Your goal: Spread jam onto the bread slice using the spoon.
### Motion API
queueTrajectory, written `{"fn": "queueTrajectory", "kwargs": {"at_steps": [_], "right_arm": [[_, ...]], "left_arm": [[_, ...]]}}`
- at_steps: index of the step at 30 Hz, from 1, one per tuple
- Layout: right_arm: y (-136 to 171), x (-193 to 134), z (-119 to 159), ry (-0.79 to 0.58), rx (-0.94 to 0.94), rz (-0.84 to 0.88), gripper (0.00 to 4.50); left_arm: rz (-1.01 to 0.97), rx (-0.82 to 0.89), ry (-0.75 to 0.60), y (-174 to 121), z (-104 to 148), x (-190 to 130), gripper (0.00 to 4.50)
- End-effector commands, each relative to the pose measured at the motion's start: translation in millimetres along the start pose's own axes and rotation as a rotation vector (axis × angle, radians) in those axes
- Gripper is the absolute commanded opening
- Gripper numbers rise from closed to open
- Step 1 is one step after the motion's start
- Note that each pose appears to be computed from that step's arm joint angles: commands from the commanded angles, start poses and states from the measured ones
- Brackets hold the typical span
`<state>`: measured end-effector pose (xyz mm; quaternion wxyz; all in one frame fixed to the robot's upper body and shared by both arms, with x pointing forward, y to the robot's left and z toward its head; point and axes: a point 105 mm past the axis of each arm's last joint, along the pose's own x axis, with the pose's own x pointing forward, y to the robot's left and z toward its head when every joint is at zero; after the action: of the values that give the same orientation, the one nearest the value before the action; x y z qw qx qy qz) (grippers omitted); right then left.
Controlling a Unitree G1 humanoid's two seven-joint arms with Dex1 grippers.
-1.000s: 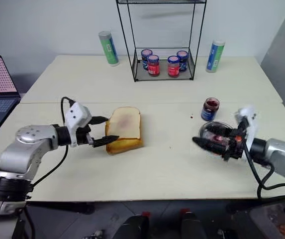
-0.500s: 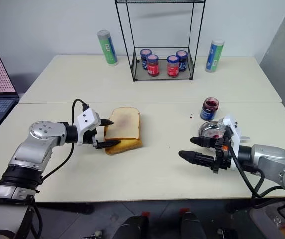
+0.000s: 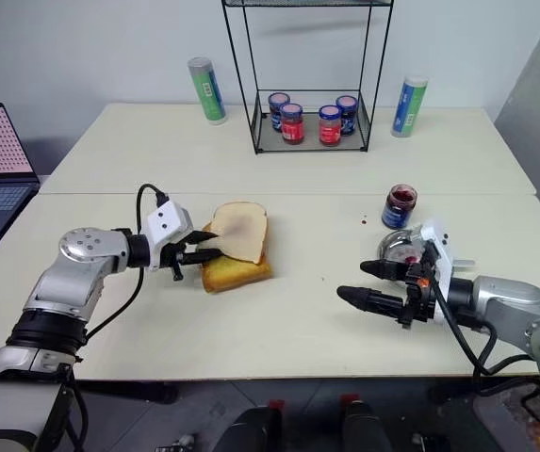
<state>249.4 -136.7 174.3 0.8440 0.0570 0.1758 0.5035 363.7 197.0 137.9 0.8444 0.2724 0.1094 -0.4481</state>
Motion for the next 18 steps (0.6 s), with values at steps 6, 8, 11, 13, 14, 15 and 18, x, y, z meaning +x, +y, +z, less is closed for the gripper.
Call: {"fn": "queueTrajectory", "kwargs": {"at_steps": [6,8,11,13,14,15,18], "right_arm": [[-4,-8,12,-0.052,-0.044,-0.052,4.5],[-4,-12,14,-0.062,-0.044,-0.063,4.5],[-3,-18,16,-0.07,-0.044,-0.085,4.5],[-3,-21,16,-0.078,-0.041,-0.101,4.5],[-3,-22,17,-0.086,-0.037,-0.11,4.5],[-4,-23,17,-0.098,-0.03,-0.121,4.5],[-5,-24,16,-0.108,-0.02,-0.143,4.5]], "left_arm": [[0.057,0.066,-0.135,18,47,1,0.02],[0.089,0.125,-0.173,25,70,5,0.01],[0.104,0.189,-0.266,27,113,15,0.01],[0.077,0.221,-0.315,14,132,30,0.01],[0.079,0.244,-0.336,8,138,40,0.01],[0.08,0.254,-0.354,-1,142,52,0.01],[0.004,0.314,-0.308,-32,129,82,0.01]]}}
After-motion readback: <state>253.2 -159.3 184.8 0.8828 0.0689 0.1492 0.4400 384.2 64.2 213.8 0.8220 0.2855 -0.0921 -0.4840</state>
